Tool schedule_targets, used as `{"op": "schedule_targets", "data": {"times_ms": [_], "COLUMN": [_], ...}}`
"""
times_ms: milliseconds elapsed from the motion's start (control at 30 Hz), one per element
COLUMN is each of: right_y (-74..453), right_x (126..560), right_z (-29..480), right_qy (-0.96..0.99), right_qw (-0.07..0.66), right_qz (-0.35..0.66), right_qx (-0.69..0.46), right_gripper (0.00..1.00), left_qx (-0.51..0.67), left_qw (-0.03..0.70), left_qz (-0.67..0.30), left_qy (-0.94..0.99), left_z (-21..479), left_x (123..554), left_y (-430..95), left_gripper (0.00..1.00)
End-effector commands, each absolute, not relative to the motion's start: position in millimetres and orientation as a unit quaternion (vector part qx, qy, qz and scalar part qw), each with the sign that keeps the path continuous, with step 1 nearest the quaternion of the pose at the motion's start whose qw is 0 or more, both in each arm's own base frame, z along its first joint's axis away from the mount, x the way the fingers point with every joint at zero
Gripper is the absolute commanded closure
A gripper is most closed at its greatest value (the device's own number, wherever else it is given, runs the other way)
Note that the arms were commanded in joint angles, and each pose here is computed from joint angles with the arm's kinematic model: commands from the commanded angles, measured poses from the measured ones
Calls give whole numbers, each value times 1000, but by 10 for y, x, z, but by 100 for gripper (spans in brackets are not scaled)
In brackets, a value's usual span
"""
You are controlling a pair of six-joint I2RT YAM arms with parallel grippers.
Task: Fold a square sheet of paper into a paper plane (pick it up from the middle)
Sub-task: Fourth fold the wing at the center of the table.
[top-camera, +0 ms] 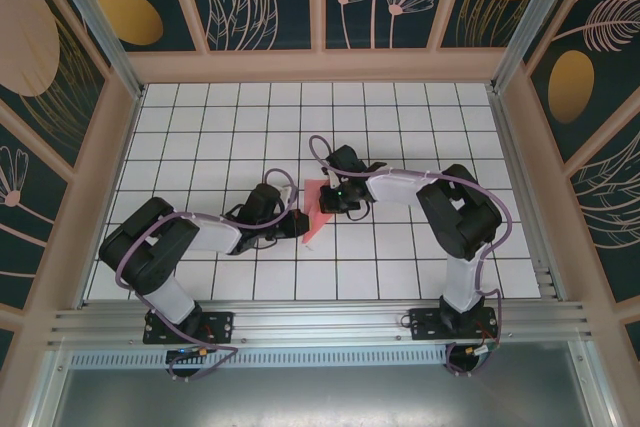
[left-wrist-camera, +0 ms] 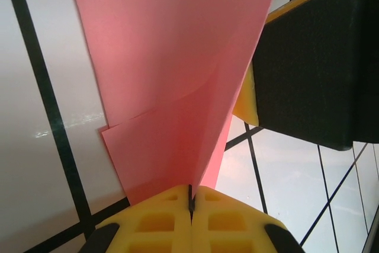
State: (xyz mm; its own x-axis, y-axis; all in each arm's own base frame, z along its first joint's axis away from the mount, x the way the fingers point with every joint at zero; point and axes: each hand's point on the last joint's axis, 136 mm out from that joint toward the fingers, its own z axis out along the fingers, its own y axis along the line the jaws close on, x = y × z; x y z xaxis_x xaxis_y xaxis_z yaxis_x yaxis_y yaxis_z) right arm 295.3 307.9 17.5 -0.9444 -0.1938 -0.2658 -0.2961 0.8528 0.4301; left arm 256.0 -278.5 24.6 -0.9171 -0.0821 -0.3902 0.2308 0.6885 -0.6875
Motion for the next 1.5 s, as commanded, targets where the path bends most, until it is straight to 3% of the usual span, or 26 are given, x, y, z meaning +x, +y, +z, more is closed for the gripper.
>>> {"op": "schedule_targets", "data": {"times_ms": [0,867,1167,1300,1467], "right_y": [2872,3063,3130,3378,3571], "right_x": [2956,3089,3168,3001,2970], "right_z": [-63,269,850,952,769], "right_qy": [970,960,930,901,896], "right_qw": [90,112,167,143,116], "right_qz": [192,239,321,405,424], "right_qx": [-119,-93,-55,-64,-57], "right_gripper": [97,91,88,92,95], "left_qx": [16,-33,-35,-36,-42], "left_qw": [212,196,186,182,181], "left_qz": [-393,-378,-360,-357,-355], "left_qy": [894,904,914,915,916], "left_z": [247,-34,-163,-185,-203], "left_x": [2608,2529,2492,2483,2476], "left_y": [-2727,-2580,-2522,-2516,-2499], "left_gripper": [100,100,100,100,100]}}
